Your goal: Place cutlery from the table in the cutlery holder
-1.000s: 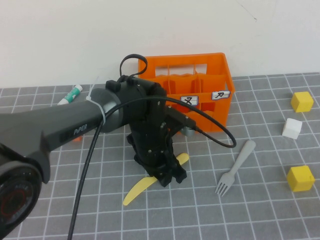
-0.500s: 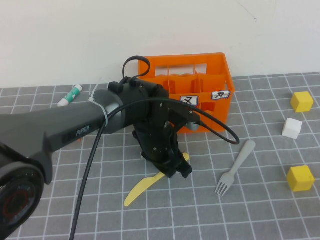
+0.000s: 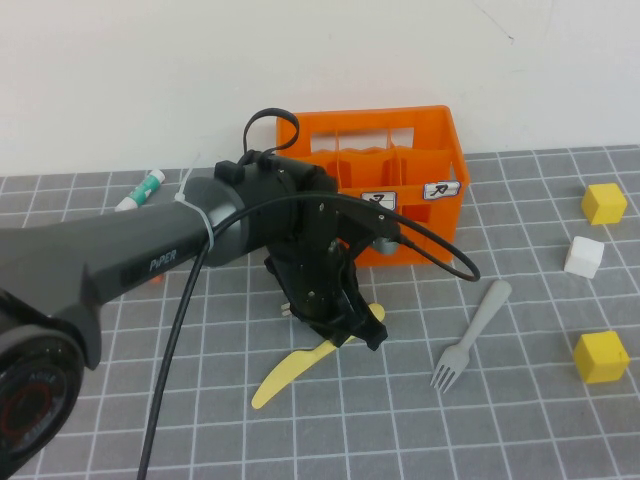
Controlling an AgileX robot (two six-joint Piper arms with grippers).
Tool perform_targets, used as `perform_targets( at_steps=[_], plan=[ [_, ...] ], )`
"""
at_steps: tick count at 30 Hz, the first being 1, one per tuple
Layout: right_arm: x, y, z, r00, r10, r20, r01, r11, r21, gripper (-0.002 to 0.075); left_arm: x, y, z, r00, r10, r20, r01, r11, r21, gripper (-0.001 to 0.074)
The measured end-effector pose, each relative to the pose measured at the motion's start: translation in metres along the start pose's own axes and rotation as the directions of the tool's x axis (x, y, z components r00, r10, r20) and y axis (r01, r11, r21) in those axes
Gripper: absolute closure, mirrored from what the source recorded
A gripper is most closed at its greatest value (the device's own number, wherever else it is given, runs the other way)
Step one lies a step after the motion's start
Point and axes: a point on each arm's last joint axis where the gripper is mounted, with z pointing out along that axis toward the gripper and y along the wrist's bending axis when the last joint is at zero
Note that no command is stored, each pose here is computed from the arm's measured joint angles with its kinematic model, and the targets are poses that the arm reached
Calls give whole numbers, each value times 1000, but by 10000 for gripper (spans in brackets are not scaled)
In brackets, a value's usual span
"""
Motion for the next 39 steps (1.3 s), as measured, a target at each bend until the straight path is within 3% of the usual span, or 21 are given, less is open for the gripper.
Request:
perform_targets(
  at_steps=[6,16,26,33,39],
  plan=[
    [0,0,0,1000,0,2,0,1000,3,729,2,1,0,1000,10,-26,-10,1000,-7,687],
    [0,0,0,1000,0,2,0,1000,3,729,4,2,-14,999,15,-28,-17,998,-63,621],
    [0,0,0,1000,0,2,0,1000,3,729,15,-10,-58,992,18,129,-5,994,-107,727],
    [0,0,0,1000,0,2,0,1000,3,729,48,-37,-53,985,90,145,-63,982,-177,734],
    [0,0,0,1000,0,2,0,1000,3,729,48,-38,-37,988,94,124,-72,982,-174,700]
  ],
)
